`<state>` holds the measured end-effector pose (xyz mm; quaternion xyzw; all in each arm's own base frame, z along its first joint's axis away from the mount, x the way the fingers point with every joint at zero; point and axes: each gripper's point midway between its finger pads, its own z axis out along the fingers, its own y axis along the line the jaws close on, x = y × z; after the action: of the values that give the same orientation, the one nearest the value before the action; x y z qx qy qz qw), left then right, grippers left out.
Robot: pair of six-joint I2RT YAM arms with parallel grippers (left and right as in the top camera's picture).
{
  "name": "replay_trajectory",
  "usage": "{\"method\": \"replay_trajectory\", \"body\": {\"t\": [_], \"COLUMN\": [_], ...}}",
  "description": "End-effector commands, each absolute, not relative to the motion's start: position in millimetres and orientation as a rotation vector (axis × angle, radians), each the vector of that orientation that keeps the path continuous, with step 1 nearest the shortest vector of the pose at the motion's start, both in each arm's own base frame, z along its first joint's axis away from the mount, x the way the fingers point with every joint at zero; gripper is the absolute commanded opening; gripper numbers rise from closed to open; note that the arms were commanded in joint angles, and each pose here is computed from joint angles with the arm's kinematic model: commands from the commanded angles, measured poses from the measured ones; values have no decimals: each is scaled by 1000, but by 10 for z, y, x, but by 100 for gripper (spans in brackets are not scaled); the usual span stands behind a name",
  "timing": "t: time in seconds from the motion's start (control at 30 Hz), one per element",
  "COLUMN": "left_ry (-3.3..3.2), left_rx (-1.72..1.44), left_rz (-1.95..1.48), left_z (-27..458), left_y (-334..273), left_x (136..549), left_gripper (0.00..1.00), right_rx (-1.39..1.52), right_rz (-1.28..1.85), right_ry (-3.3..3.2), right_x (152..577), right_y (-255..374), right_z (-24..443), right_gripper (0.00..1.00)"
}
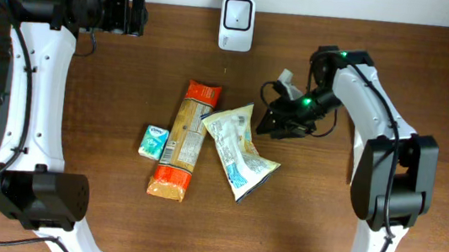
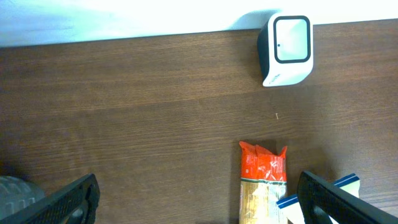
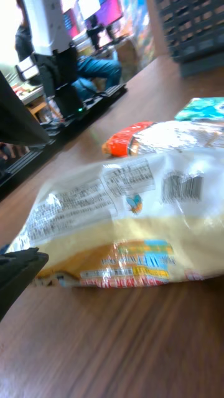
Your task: Scan the item barcode
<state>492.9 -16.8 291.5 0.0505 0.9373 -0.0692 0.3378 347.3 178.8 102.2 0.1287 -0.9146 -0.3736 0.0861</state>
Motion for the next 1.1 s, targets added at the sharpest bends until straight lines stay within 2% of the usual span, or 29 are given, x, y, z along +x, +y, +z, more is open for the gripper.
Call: {"method": "replay_trajectory", "body": {"t": [0.0,0.1,0.17,0.23,0.3,0.4,0.47,0.6,0.7,1.07], "left_ry": [2418,2418,2418,2418,2418,2418,2418,2418,2418,2418], "left_rx": [152,152,152,152,152,152,152,152,152,152], "left_rz": [-174,-174,-174,-173,-174,-174,-174,-173,-174,-173], "left_z": [3012,3012,3011,3012,3011,3012,3011,3012,3012,3011], "left_y": [-167,-167,-167,-167,-167,-167,-167,-167,-167,-167], "left_x": [4905,4905,4905,4906,4905,4905,4905,4906,4905,4905], "left_gripper": [99,99,99,99,99,99,99,99,99,99], "right_rx": [490,307,-71,-400,-581,-570,-548,-645,-629,-657], "right_rz": [-1010,-802,-488,-344,-351,-539,-713,-781,-883,-884], "right_ry": [-2863,-3095,-3257,-3289,-3203,-2962,-2862,-2793,-2868,-3023], "right_x": [3451,3503,3491,3333,3085,2656,2567,2450,2592,2931], "right_y": [1800,1552,1199,1002,971,1232,1457,1653,1823,2010], "right_z": [1406,1798,1987,2096,1985,1465,1221,745,575,188], "right_gripper": [54,54,57,74,99,99,99,99,98,100]}}
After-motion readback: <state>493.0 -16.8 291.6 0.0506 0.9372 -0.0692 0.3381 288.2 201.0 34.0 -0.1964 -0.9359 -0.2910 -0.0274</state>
